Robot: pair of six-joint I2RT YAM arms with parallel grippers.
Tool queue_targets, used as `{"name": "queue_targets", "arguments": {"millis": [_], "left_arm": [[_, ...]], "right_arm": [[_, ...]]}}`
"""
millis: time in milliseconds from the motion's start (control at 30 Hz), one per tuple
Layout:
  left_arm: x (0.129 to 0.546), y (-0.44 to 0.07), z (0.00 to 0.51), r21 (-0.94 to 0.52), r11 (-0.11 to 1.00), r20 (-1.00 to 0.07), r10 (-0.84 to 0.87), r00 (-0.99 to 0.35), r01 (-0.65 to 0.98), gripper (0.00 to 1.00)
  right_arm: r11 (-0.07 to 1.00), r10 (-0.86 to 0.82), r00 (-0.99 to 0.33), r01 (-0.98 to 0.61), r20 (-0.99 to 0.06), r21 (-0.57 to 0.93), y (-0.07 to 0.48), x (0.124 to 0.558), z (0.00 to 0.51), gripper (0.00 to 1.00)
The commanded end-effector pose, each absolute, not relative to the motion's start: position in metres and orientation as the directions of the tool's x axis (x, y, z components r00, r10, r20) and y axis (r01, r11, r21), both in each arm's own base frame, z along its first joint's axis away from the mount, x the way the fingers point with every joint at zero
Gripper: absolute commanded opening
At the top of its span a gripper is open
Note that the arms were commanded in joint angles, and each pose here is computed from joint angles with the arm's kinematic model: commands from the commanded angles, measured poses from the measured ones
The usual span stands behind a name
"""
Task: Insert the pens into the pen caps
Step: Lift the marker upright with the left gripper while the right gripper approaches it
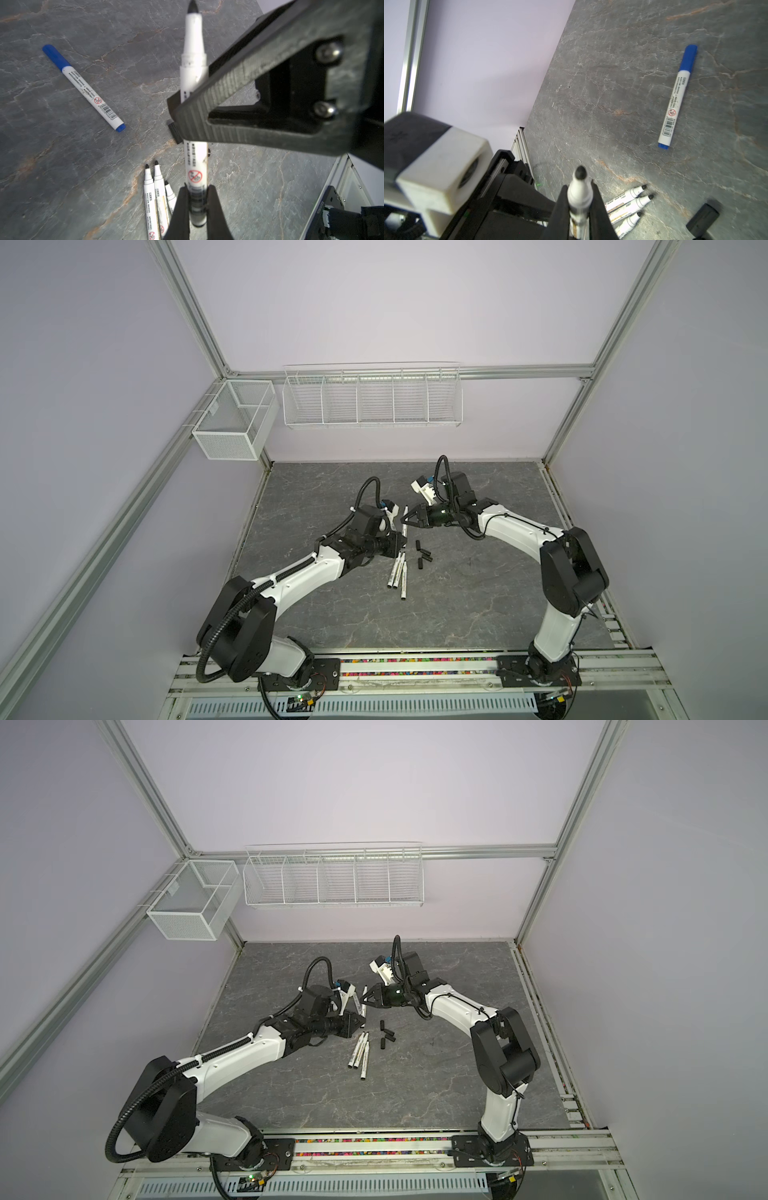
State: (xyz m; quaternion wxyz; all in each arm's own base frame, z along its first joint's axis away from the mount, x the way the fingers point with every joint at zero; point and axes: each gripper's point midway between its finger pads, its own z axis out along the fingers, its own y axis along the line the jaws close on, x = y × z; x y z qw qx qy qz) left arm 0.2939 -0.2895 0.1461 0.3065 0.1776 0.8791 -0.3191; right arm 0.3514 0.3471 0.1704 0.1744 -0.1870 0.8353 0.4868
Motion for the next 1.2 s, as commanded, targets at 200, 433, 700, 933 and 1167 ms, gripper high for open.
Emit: {"name": "queue_targets", "arguments": {"millis": [200, 433, 700, 933, 1167], "left_arm": [[0.308, -0.296, 0.152, -0.457, 0.741, -0.683, 0.062, -0.727, 0.492, 0.46], [0.319, -0.304, 0.155, -0.456, 0.735, -0.704, 0.047, -0.709, 0.502, 0.44], [0.325, -0.307, 0.165, -0.433, 0.733, -0.726, 0.062, -0.685, 0.525, 0.37], [0.325, -0.308, 0.163, -0.444, 0.73, -0.718, 0.056, -0.693, 0.519, 0.25], [0.327, -0.309, 0.159, -0.452, 0.734, -0.712, 0.045, -0.701, 0.507, 0.0]], "right_arm": [[0.425, -0.142, -0.863, -0.496, -0.486, 0.757, 0.348, 0.351, 0.174, 0.07], [0.378, -0.16, -0.859, -0.509, -0.486, 0.773, 0.349, 0.344, 0.182, 0.07], [0.371, -0.159, -0.867, -0.496, -0.472, 0.785, 0.346, 0.343, 0.182, 0.07], [0.363, -0.153, -0.869, -0.493, -0.471, 0.791, 0.345, 0.344, 0.182, 0.07], [0.365, -0.156, -0.871, -0.488, -0.465, 0.793, 0.343, 0.343, 0.181, 0.07]]}}
